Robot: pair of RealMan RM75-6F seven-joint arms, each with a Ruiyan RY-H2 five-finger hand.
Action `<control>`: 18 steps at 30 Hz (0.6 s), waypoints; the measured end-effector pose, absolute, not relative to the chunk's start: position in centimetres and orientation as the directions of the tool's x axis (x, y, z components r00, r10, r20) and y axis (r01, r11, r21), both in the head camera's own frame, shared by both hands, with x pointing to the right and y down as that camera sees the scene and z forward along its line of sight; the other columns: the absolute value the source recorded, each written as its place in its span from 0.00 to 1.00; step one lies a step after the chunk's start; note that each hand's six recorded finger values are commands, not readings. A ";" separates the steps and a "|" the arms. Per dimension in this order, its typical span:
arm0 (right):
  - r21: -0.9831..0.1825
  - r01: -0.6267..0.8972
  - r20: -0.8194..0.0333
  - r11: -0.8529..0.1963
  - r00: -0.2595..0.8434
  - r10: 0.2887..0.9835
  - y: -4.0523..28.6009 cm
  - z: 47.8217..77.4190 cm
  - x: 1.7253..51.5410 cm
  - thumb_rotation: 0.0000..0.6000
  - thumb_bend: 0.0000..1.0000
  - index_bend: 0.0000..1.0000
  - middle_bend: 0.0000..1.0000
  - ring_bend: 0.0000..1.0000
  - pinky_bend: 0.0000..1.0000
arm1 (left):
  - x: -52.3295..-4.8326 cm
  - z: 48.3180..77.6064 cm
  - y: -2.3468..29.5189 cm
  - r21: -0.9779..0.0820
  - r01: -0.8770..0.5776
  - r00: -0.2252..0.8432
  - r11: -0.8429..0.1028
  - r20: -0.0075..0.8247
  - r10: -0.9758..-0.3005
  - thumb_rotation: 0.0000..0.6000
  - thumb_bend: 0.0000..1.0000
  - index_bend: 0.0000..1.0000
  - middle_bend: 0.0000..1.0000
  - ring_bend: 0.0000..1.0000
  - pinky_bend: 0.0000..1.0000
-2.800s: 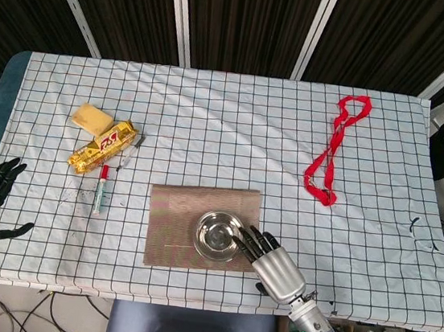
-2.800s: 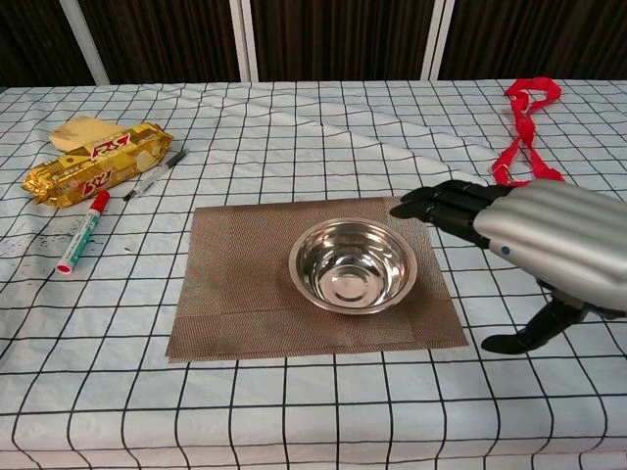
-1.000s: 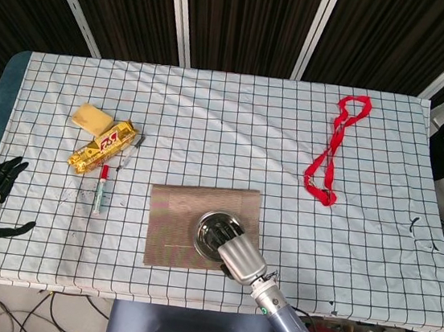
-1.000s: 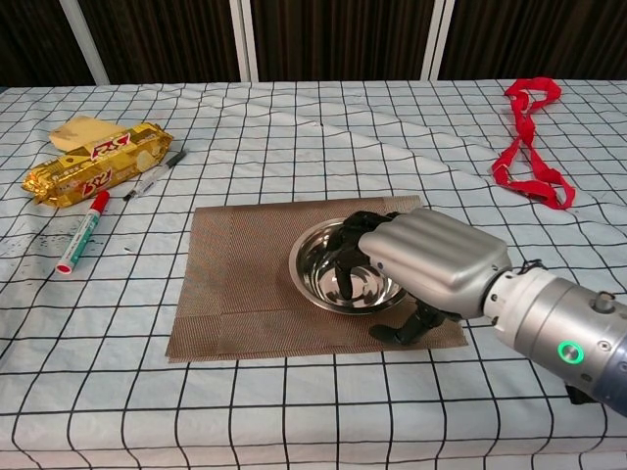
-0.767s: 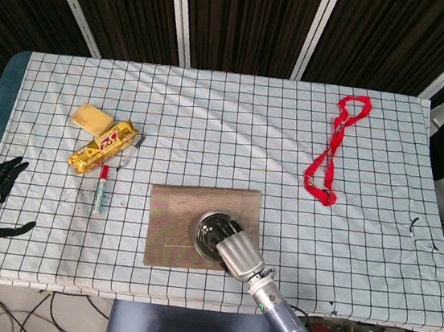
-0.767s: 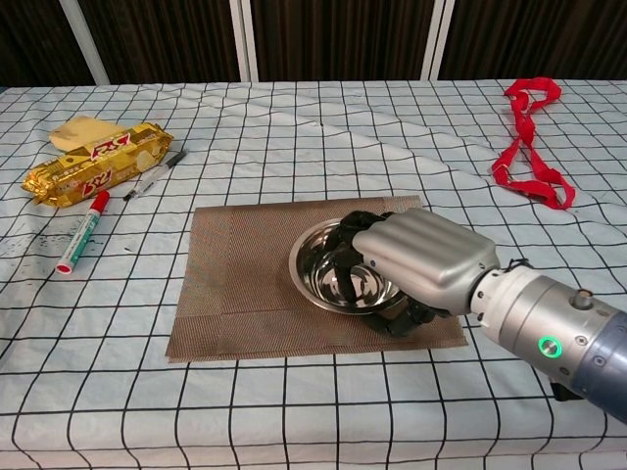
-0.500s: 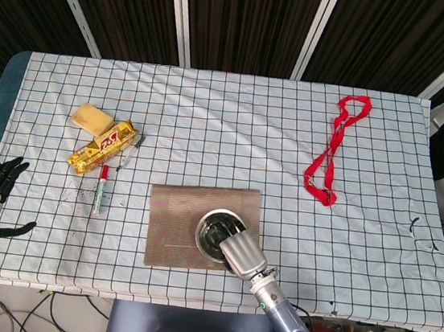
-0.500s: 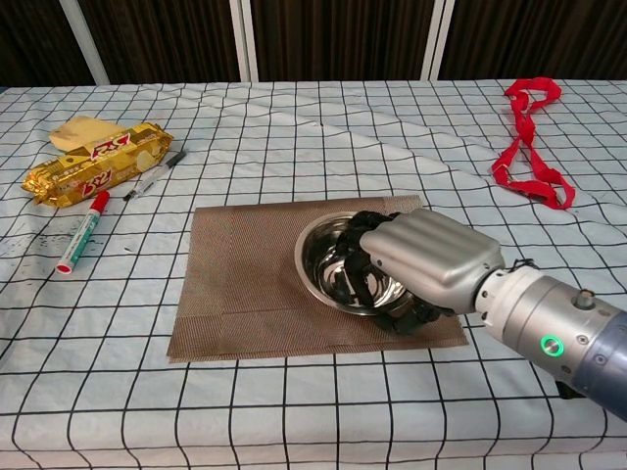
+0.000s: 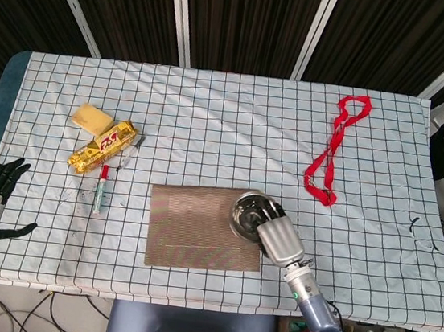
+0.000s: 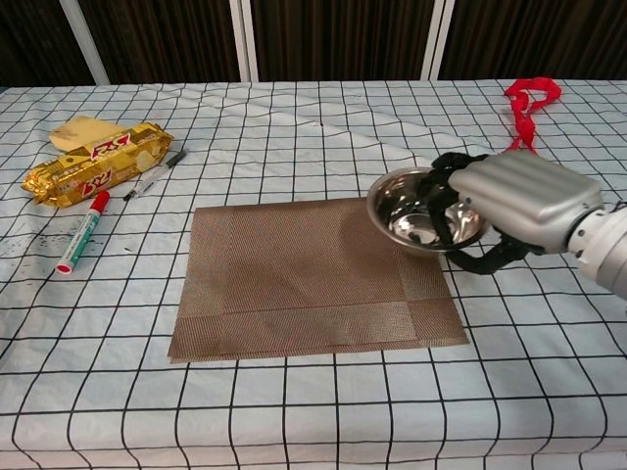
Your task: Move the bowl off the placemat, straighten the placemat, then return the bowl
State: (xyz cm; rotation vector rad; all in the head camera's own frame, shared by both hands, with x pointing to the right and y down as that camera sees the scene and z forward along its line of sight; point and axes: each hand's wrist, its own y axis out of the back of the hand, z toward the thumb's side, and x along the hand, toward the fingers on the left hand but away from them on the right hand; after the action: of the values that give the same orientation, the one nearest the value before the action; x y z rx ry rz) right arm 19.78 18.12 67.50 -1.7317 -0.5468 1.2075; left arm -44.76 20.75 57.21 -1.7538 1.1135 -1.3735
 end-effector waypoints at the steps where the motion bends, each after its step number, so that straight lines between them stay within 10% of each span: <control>1: -0.870 -0.149 -0.488 -0.471 0.400 0.775 17.8 67.3 20.8 1.00 0.42 0.68 0.19 0.07 0.19 | -44.7 57.2 20.8 -0.869 -0.229 0.097 -0.438 0.427 -0.899 1.00 0.02 0.00 0.00 0.00 0.00; 11: -0.845 -0.195 -0.534 -0.498 0.271 0.801 18.1 67.1 27.4 1.00 0.29 0.64 0.15 0.06 0.19 | -44.4 57.2 21.1 -0.870 -0.226 0.106 -0.439 0.426 -0.898 1.00 0.02 0.00 0.00 0.00 0.00; 18: -0.830 -0.244 -0.554 -0.502 0.248 0.795 18.9 67.2 28.7 1.00 0.15 0.27 0.07 0.03 0.19 | -44.4 57.2 21.3 -0.871 -0.222 0.108 -0.439 0.425 -0.899 1.00 0.02 0.00 0.00 0.00 0.00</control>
State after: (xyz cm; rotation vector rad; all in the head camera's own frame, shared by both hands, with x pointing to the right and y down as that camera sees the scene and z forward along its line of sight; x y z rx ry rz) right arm 28.71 18.86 67.20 -1.6021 -0.5250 1.4216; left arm -44.35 21.31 57.21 -1.7561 1.0973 -1.3649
